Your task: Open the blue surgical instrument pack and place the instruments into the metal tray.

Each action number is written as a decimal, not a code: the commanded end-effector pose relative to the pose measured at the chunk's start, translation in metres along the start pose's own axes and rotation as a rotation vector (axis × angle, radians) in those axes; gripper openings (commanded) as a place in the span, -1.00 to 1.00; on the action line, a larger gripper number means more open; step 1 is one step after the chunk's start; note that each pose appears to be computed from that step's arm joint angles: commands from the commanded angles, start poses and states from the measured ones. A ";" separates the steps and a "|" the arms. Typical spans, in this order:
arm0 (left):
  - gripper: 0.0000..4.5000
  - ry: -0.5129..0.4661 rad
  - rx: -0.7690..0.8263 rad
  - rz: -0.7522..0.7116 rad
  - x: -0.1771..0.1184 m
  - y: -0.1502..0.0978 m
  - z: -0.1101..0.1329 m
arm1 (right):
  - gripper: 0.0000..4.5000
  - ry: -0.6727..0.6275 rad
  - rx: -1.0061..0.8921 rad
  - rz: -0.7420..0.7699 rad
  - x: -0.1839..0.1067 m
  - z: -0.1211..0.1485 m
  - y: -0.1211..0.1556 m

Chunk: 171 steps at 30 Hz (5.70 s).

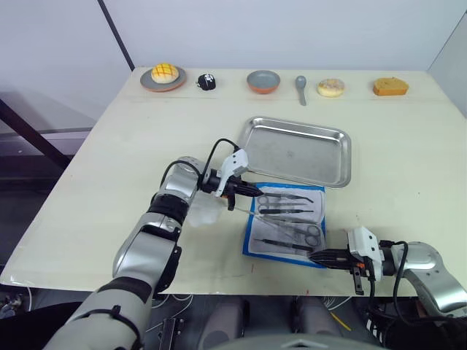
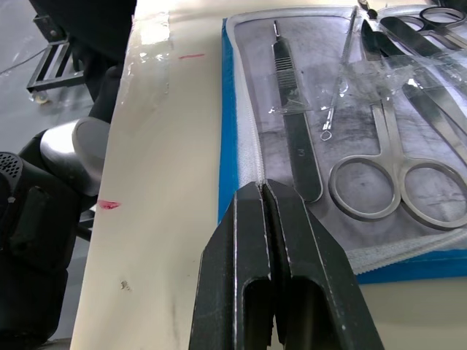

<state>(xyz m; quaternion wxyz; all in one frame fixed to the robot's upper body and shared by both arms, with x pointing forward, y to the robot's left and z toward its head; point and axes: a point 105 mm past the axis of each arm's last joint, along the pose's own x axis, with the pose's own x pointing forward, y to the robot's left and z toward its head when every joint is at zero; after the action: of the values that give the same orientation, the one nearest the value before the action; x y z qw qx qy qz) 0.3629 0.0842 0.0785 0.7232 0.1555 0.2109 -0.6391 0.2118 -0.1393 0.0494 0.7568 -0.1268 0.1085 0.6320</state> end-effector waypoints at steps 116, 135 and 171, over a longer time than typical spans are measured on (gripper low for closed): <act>0.96 -0.226 0.432 -0.248 -0.127 -0.112 0.069 | 1.00 -0.137 -0.185 -0.218 -0.005 0.039 -0.057; 0.96 -0.270 0.370 -0.213 -0.114 -0.097 0.060 | 1.00 0.060 0.043 -0.213 0.007 -0.021 -0.045; -0.09 -0.181 0.281 -0.085 -0.007 -0.022 0.029 | 1.00 0.153 0.079 -0.225 0.011 -0.032 -0.051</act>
<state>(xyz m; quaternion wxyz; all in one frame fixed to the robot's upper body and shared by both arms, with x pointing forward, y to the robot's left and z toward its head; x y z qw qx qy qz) 0.3386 0.0742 0.1002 0.6784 0.1777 0.0774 -0.7087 0.2719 -0.1354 0.0573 0.8199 -0.1399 0.0921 0.5475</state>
